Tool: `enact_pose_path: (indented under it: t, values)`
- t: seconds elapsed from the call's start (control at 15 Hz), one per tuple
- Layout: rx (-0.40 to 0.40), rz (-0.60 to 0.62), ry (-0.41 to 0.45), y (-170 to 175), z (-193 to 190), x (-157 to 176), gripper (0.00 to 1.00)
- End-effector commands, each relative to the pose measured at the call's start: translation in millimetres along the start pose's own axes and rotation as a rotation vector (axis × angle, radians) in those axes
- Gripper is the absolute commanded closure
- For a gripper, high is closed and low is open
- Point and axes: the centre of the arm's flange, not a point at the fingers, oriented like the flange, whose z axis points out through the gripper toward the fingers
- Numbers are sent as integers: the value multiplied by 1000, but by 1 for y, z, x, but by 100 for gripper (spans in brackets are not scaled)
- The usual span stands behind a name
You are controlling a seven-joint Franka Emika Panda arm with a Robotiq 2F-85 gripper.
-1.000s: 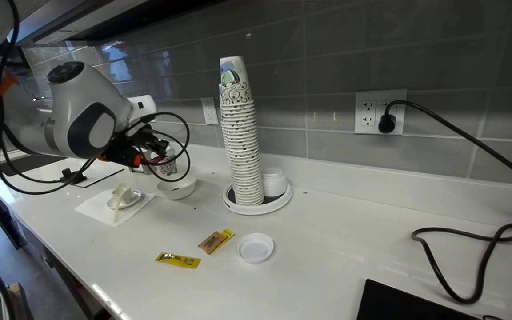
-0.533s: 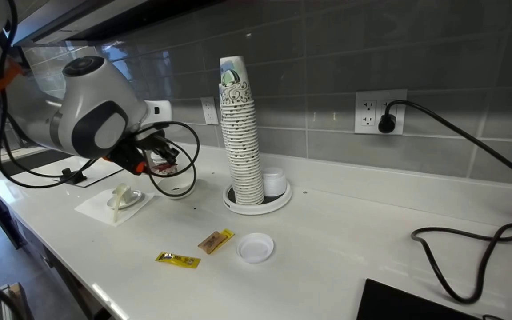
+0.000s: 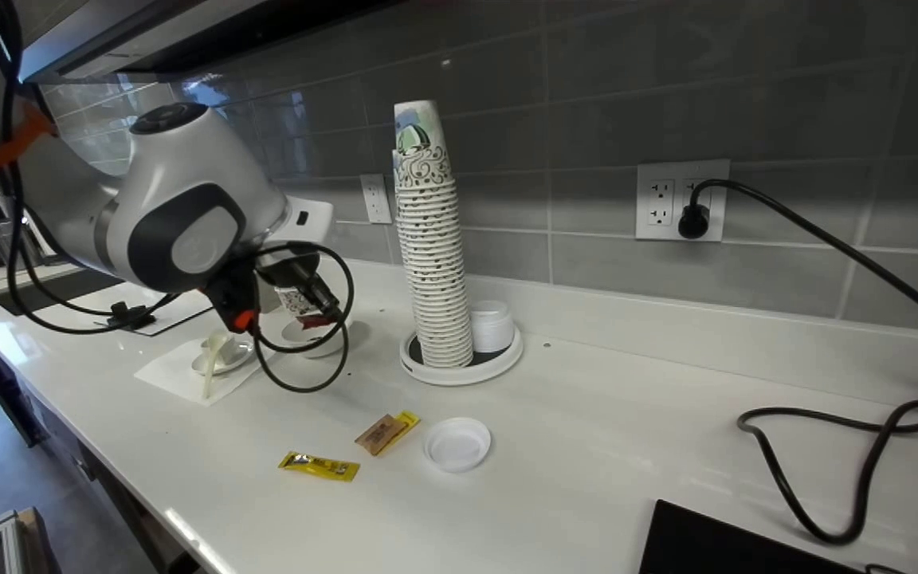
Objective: Take the three yellow packets out of the white bowl
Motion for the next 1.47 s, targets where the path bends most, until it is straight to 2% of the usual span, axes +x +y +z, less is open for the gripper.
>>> enact_pose_path:
  t: [0.0, 0.27, 0.53, 0.73, 0.87, 1.2, 1.27, 1.4]
  values:
    - [-139, 85, -19, 13, -22, -55, 100]
    - [-307, 196, -45, 30, -14, -67, 100]
    - [-464, 307, 1, 60, -2, -70, 100]
    - [-558, 362, -3, 79, 7, -72, 100]
    - [-614, 379, -2, 87, 10, -73, 100]
    - [-677, 370, 22, 104, 18, -73, 100]
    - [-671, 373, 25, 106, 18, -73, 74]
    - [-675, 369, 32, 107, 18, -73, 68]
